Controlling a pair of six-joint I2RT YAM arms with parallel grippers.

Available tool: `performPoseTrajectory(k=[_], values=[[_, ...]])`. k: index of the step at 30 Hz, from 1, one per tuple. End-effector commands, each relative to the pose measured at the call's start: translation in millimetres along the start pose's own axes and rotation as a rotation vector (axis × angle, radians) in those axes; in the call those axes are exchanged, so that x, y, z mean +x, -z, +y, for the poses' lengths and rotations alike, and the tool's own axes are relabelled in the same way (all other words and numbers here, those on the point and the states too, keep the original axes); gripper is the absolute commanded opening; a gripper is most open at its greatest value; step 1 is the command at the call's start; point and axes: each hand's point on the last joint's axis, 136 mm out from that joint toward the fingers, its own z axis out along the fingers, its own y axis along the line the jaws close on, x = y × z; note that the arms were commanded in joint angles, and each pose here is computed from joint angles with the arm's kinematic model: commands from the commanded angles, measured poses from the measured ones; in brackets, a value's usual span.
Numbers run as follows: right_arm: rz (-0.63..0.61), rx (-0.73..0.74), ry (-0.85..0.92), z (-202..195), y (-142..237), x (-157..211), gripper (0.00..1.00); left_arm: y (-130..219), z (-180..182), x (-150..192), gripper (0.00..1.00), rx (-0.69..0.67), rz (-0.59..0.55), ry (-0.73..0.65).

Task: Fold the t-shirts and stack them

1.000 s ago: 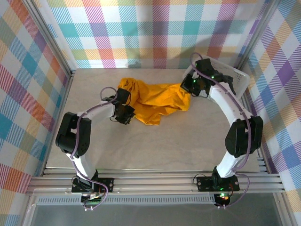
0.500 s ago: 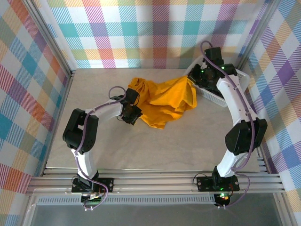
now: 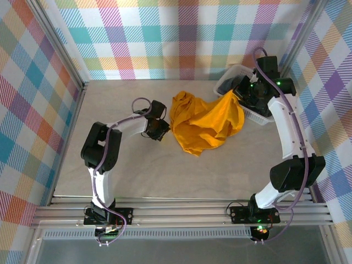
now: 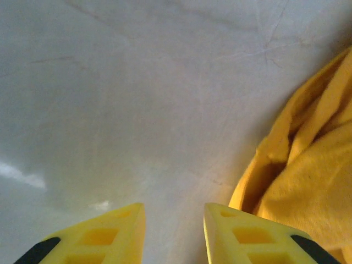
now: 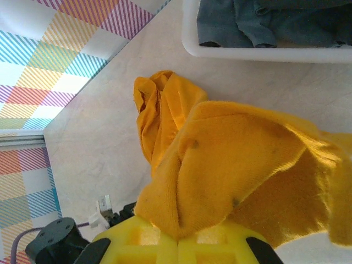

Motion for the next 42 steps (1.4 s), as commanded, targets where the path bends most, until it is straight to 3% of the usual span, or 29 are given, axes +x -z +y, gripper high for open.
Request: performPoseTrajectory(k=[1,7,8,10,12,15,19,21,23,26,37,42], values=[[0.037,0.003,0.008,-6.2,0.0,9.6,0.00,3.4,-25.7,3.4,0.35,0.064,0.010,-0.048],[0.103,0.097,-0.005,-45.6,-27.4,26.1,0.00,-1.3,-38.3,21.2,0.37,0.071,0.046,-0.094],[0.117,0.132,-0.016,-59.0,-33.4,30.2,0.06,-3.7,-37.5,23.0,0.38,0.067,0.053,-0.094],[0.126,0.260,-0.046,-98.9,-41.6,38.8,0.33,-7.9,-38.8,25.7,0.38,0.067,0.072,-0.096],[0.130,0.308,-0.011,-114.8,-43.5,47.3,0.47,-11.0,-40.6,28.1,0.37,0.064,0.092,-0.106],[0.122,0.324,0.291,-87.4,-47.3,74.5,0.58,-10.2,-43.8,28.3,0.37,0.069,0.099,-0.130],[0.230,0.189,0.546,-50.4,-70.4,151.6,0.64,4.8,-42.5,21.9,0.39,0.071,0.069,-0.134],[0.292,0.100,0.615,-38.6,-85.9,188.5,0.66,23.3,-36.2,14.1,0.49,0.050,0.011,-0.140],[0.368,0.059,0.684,-31.4,-104.6,220.1,0.65,46.0,-27.0,5.0,0.54,0.020,-0.048,-0.139],[0.436,0.048,0.764,-19.8,-131.5,244.0,0.59,69.7,-3.7,-4.9,0.55,-0.036,-0.110,-0.108],[0.560,0.176,0.813,-30.1,-197.2,260.5,0.44,109.0,41.3,3.4,0.47,0.012,-0.152,-0.005],[0.559,0.197,0.812,-29.7,-204.4,258.9,0.17,113.0,50.3,10.8,0.46,0.017,-0.135,-0.006]])
